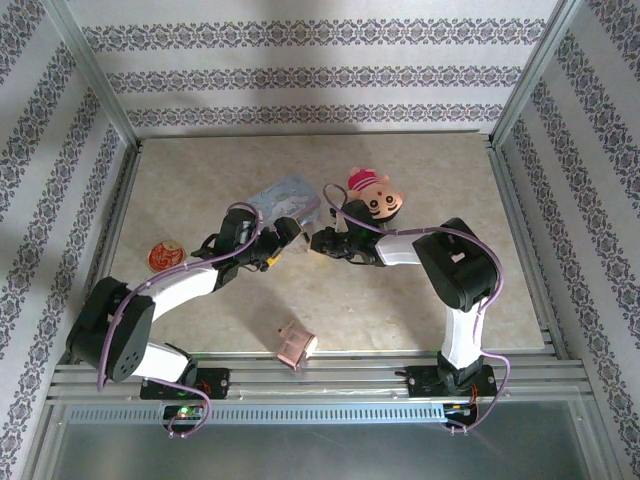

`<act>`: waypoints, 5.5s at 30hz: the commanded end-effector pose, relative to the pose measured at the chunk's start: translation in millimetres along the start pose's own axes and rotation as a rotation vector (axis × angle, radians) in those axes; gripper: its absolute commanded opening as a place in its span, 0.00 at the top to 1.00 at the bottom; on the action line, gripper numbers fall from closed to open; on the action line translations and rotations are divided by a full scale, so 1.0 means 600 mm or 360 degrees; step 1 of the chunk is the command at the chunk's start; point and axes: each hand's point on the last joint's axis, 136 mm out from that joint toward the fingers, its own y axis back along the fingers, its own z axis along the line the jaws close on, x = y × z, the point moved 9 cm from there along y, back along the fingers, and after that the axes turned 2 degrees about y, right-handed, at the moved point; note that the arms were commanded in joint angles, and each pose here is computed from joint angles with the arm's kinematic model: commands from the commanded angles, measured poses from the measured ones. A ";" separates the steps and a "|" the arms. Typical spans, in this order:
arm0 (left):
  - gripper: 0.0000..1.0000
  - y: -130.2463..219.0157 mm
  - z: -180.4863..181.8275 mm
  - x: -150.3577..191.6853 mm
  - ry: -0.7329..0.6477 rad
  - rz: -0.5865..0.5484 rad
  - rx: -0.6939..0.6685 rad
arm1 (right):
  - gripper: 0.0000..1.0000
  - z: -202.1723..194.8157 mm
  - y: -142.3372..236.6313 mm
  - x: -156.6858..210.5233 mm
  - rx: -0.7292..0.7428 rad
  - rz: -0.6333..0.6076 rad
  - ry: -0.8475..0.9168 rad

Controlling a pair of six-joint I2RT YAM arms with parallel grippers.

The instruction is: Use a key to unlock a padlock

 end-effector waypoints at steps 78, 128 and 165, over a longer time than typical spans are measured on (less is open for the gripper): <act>0.31 -0.014 0.097 -0.104 -0.0498 -0.0143 -0.0854 | 0.99 0.048 -0.046 -0.024 0.0250 0.0058 0.0082; 0.29 -0.015 0.104 -0.085 -0.0460 -0.0112 -0.0790 | 1.00 0.041 -0.050 -0.024 -0.0058 -0.0025 -0.0418; 0.29 -0.009 0.107 -0.080 -0.0456 -0.0116 -0.0786 | 1.00 0.044 -0.046 -0.037 -0.0111 -0.0078 -0.0459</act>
